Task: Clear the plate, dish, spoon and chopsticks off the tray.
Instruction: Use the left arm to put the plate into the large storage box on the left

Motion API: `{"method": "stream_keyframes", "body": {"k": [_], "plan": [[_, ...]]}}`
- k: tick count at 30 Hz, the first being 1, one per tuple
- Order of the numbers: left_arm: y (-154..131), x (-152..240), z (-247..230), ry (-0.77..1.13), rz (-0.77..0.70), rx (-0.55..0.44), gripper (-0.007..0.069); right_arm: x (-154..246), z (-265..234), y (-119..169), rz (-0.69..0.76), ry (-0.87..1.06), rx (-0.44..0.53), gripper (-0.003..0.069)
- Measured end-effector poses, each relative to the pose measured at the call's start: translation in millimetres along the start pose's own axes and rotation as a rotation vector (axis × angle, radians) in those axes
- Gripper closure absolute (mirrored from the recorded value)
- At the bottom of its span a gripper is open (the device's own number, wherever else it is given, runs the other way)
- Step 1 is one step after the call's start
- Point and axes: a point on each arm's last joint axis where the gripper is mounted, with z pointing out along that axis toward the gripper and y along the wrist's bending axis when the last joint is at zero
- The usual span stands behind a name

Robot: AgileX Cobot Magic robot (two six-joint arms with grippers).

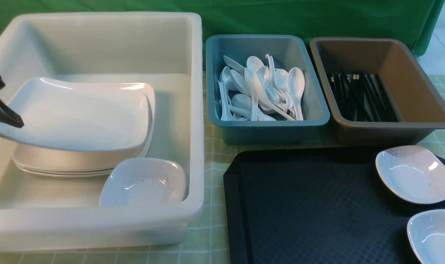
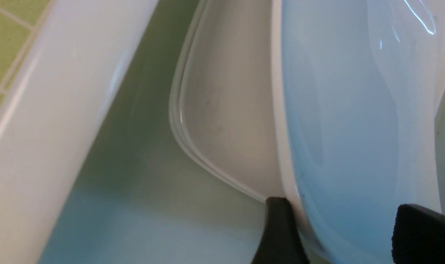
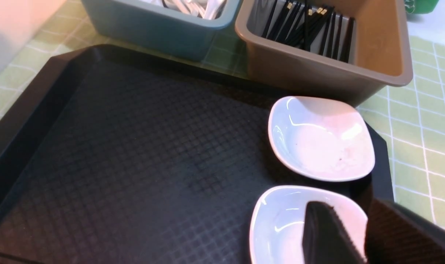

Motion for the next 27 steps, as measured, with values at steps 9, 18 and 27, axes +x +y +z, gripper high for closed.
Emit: {"method": "stream_keyframes", "body": {"k": [9,18,27], "plan": [[2,-1,35,0.052,0.016,-0.017,0.0164,0,0,0,0.000,0.005,-0.001,0.0481],[-3,-3,45,0.022,0.028,-0.027,0.0130,2,0,0,0.000,0.020,-0.004,0.0481],[1,2,41,0.115,0.053,-0.089,0.0130,2,0,0,0.000,0.022,-0.005,0.0470]]}}
